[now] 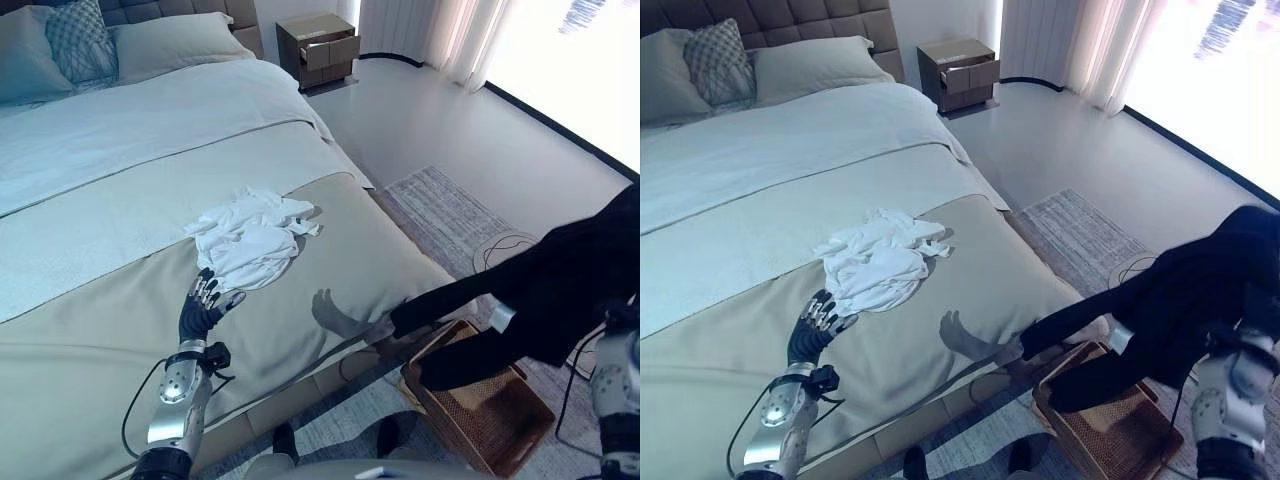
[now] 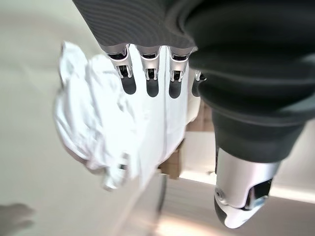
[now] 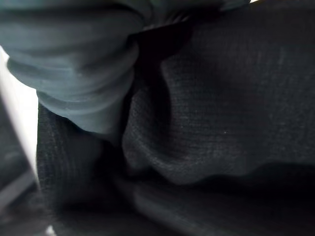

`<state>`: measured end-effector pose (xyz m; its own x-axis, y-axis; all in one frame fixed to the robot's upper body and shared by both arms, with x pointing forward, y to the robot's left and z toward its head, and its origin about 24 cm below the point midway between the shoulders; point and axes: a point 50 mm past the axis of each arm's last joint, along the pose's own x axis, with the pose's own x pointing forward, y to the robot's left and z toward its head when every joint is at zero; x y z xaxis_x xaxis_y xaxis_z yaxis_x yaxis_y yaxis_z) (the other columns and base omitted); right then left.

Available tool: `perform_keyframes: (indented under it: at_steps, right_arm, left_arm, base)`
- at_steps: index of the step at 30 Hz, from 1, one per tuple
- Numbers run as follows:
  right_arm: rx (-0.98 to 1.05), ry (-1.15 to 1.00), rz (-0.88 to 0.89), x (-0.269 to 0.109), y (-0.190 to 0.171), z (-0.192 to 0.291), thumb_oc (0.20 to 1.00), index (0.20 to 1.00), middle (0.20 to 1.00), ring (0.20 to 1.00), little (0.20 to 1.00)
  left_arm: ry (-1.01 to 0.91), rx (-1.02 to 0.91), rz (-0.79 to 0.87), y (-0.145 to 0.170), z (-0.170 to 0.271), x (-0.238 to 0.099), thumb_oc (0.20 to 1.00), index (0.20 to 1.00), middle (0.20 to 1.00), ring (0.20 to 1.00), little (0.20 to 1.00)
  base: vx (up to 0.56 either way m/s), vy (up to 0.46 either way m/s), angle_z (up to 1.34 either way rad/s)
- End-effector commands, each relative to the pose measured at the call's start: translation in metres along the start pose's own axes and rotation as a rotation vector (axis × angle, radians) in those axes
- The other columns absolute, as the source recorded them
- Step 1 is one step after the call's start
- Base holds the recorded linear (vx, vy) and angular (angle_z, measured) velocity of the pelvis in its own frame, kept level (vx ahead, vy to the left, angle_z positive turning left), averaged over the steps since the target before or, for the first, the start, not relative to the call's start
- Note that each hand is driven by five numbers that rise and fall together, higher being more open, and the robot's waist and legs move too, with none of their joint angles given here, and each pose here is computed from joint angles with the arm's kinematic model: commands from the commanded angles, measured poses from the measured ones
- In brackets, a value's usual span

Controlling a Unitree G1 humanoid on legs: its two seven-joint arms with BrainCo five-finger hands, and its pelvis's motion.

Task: Pick up clothes into the bucket

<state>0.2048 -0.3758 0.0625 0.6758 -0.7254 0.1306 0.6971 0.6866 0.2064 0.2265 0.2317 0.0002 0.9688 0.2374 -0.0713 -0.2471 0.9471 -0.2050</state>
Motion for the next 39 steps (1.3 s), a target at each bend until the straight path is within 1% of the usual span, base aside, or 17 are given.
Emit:
perform_keyframes:
  at_steps: [1, 4, 5, 7, 13, 17, 19, 20, 21, 27, 31, 39]
  right_arm:
    - [0.063, -0.168, 0.029, 0.024, 0.022, 0.036, 0.200, 0.200, 0.200, 0.200, 0.200]
    - [0.086, -0.140, 0.030, 0.025, 0.033, 0.028, 0.200, 0.200, 0.200, 0.200, 0.200]
    - [0.115, -0.143, 0.031, 0.026, 0.043, 0.027, 0.200, 0.200, 0.200, 0.200, 0.200]
    - [0.136, -0.154, 0.032, 0.028, 0.048, 0.030, 0.200, 0.200, 0.200, 0.200, 0.200]
    - [0.175, -0.221, -0.011, 0.038, 0.052, 0.047, 0.200, 0.200, 0.200, 0.200, 0.200]
    - [0.255, -0.334, -0.099, 0.051, 0.040, 0.078, 0.200, 0.200, 0.200, 0.200, 0.200]
    - [0.264, -0.353, -0.115, 0.054, 0.037, 0.085, 0.200, 0.200, 0.200, 0.200, 0.200]
    - [0.282, -0.387, -0.153, 0.059, 0.027, 0.095, 0.200, 0.200, 0.200, 0.200, 0.200]
    - [0.287, -0.416, -0.143, 0.057, 0.029, 0.101, 0.200, 0.200, 0.200, 0.200, 0.200]
    - [0.284, -0.526, -0.221, 0.061, -0.001, 0.131, 0.200, 0.200, 0.200, 0.200, 0.200]
    - [0.297, -0.575, -0.237, 0.060, -0.012, 0.143, 0.200, 0.200, 0.200, 0.200, 0.200]
    - [0.307, -0.638, -0.228, 0.057, -0.020, 0.160, 0.200, 0.200, 0.200, 0.200, 0.200]
  left_arm:
    - [-0.197, -0.078, -0.061, -0.006, 0.039, 0.012, 1.000, 1.000, 1.000, 1.000, 1.000]
    - [-0.237, -0.109, -0.098, -0.016, 0.046, 0.013, 1.000, 1.000, 1.000, 1.000, 1.000]
    - [-0.265, -0.140, -0.117, -0.022, 0.052, 0.015, 1.000, 1.000, 1.000, 1.000, 1.000]
    - [-0.290, -0.151, -0.124, -0.025, 0.057, 0.016, 1.000, 1.000, 1.000, 1.000, 1.000]
    - [-0.349, -0.158, -0.145, -0.030, 0.070, 0.017, 1.000, 1.000, 1.000, 1.000, 1.000]
    - [-0.349, -0.155, -0.149, -0.033, 0.070, 0.017, 1.000, 1.000, 1.000, 1.000, 1.000]
    - [-0.341, -0.151, -0.150, -0.033, 0.069, 0.017, 1.000, 1.000, 1.000, 1.000, 1.000]
    - [-0.325, -0.140, -0.153, -0.033, 0.066, 0.017, 1.000, 1.000, 1.000, 1.000, 1.000]
    - [-0.322, -0.137, -0.148, -0.032, 0.065, 0.017, 1.000, 1.000, 1.000, 1.000, 1.000]
    - [-0.312, -0.113, -0.134, -0.028, 0.062, 0.018, 1.000, 1.000, 1.000, 1.000, 1.000]
    - [-0.304, -0.098, -0.121, -0.026, 0.060, 0.020, 1.000, 1.000, 1.000, 1.000, 1.000]
    - [-0.272, -0.054, -0.094, -0.019, 0.053, 0.022, 1.000, 1.000, 1.000, 1.000, 1.000]
  base:
    - [-0.19, 0.037, -0.03]
    - [-0.20, 0.042, -0.03]
    - [-0.17, 0.035, -0.04]
    - [-0.13, 0.022, -0.20]
    - [-0.09, -0.019, -0.06]
    - [-0.04, -0.009, 0.02]
    - [0.01, -0.004, -0.02]
    - [0.00, 0.000, 0.00]
    - [0.00, 0.000, 0.00]
    - [0.02, -0.022, -0.01]
    - [0.03, -0.016, 0.03]
    - [0.04, -0.016, 0.02]
